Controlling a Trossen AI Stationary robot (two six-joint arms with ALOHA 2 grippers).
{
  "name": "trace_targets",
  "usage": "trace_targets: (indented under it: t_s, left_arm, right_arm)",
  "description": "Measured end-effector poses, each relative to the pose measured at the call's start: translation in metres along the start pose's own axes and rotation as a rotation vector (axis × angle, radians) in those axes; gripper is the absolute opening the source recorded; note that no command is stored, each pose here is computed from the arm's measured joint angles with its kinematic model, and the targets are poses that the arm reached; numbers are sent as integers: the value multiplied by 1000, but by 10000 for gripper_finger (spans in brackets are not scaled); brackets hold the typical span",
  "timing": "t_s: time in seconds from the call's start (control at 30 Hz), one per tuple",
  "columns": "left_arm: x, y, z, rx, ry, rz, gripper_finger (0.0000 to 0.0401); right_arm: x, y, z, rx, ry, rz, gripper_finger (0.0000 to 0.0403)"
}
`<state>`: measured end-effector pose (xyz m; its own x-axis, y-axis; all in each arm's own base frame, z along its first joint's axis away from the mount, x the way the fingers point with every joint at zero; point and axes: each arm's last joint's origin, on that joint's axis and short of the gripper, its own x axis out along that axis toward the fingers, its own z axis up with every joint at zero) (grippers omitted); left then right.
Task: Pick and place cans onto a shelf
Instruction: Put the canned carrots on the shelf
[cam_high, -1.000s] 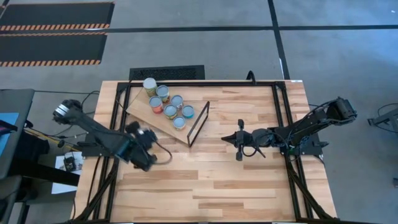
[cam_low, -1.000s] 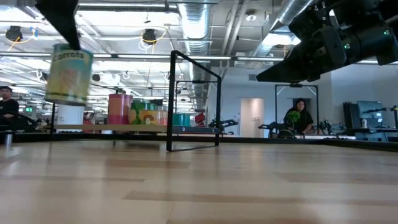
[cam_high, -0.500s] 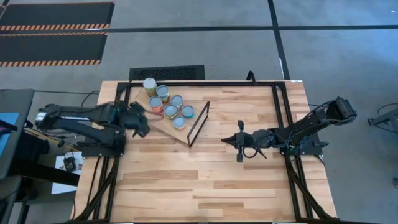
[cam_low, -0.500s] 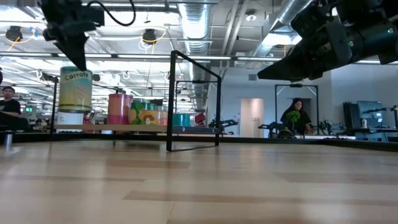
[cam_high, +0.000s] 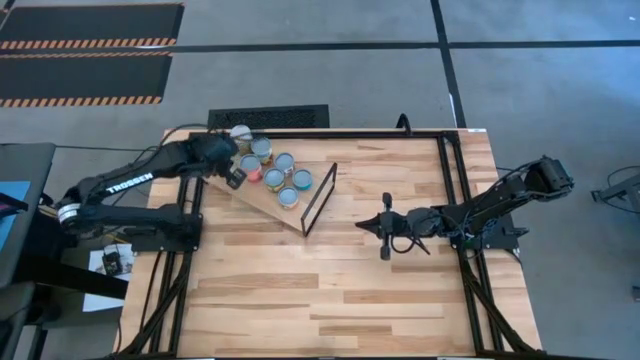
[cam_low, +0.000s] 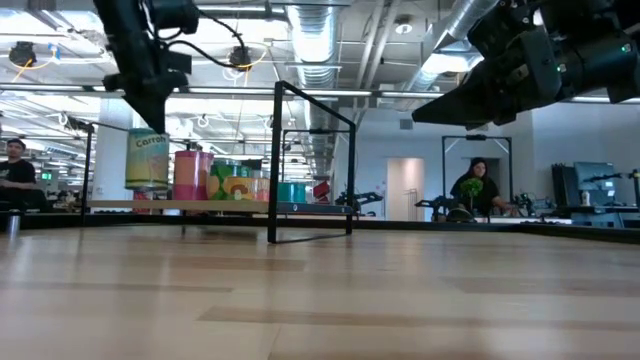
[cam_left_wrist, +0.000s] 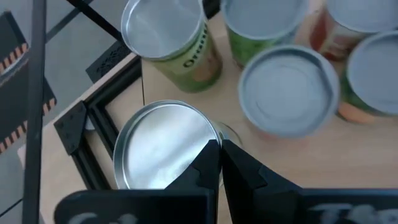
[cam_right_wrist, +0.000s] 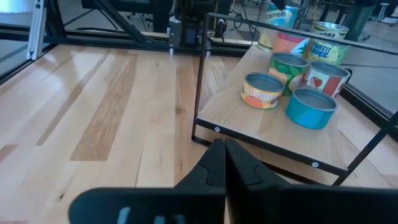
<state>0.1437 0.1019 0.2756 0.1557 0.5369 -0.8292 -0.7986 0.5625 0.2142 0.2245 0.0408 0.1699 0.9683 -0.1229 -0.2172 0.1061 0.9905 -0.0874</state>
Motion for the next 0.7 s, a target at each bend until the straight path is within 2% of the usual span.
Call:
trace_targets:
  t_s: [0.37,0.7]
  left_arm:
    - [34,9,18,0,63,9,0]
    - [38,9,22,6,49,12,8]
  right_arm:
    - [0,0,0,0,0,1,9]
    - [0,0,0,-5,1,1,10]
